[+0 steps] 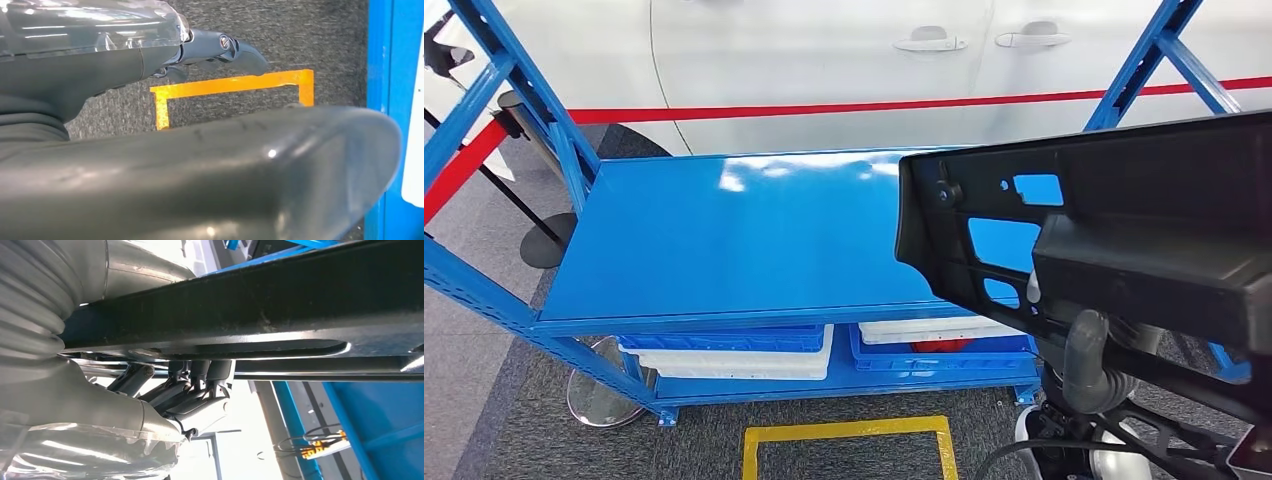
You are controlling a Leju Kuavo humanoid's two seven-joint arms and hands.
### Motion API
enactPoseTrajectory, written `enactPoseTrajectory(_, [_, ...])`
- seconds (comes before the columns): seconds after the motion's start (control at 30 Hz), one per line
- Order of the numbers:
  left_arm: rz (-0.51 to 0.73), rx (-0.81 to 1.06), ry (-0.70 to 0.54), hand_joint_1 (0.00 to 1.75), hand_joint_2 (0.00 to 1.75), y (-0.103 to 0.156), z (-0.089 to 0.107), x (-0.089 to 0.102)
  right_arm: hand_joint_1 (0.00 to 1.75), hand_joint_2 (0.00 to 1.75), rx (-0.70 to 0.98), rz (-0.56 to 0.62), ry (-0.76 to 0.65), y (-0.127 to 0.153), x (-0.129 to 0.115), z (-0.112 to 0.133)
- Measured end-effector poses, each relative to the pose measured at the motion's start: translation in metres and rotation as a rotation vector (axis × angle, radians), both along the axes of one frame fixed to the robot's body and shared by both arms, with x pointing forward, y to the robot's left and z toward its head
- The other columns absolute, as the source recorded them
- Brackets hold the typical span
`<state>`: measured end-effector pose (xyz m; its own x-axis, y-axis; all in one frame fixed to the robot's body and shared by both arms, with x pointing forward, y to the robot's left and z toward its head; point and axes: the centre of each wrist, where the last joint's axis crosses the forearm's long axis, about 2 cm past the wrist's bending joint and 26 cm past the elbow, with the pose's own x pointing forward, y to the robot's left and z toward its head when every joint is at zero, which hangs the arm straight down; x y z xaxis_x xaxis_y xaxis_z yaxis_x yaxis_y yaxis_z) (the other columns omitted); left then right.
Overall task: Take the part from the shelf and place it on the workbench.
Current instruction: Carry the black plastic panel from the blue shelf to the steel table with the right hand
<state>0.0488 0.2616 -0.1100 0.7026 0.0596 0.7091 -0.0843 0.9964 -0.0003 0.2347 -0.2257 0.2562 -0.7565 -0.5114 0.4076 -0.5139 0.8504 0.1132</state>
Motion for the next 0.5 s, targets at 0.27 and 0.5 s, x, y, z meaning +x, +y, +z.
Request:
enactPoseTrajectory(0.27, [0.014, -0.032, 0.004, 0.00, 0.00, -0.0004, 0.0000, 0.0001, 1.75, 1.75, -0.010, 0.004, 0.019, 0.0005, 0.0026, -0.0037])
enactPoseTrajectory(0.5, [0.018, -0.032, 0.007, 0.00, 0.00, -0.0001, 0.0000, 0.0000, 1.75, 1.75, -0.013, 0.003, 0.020, 0.0006, 0.0038, -0.0038])
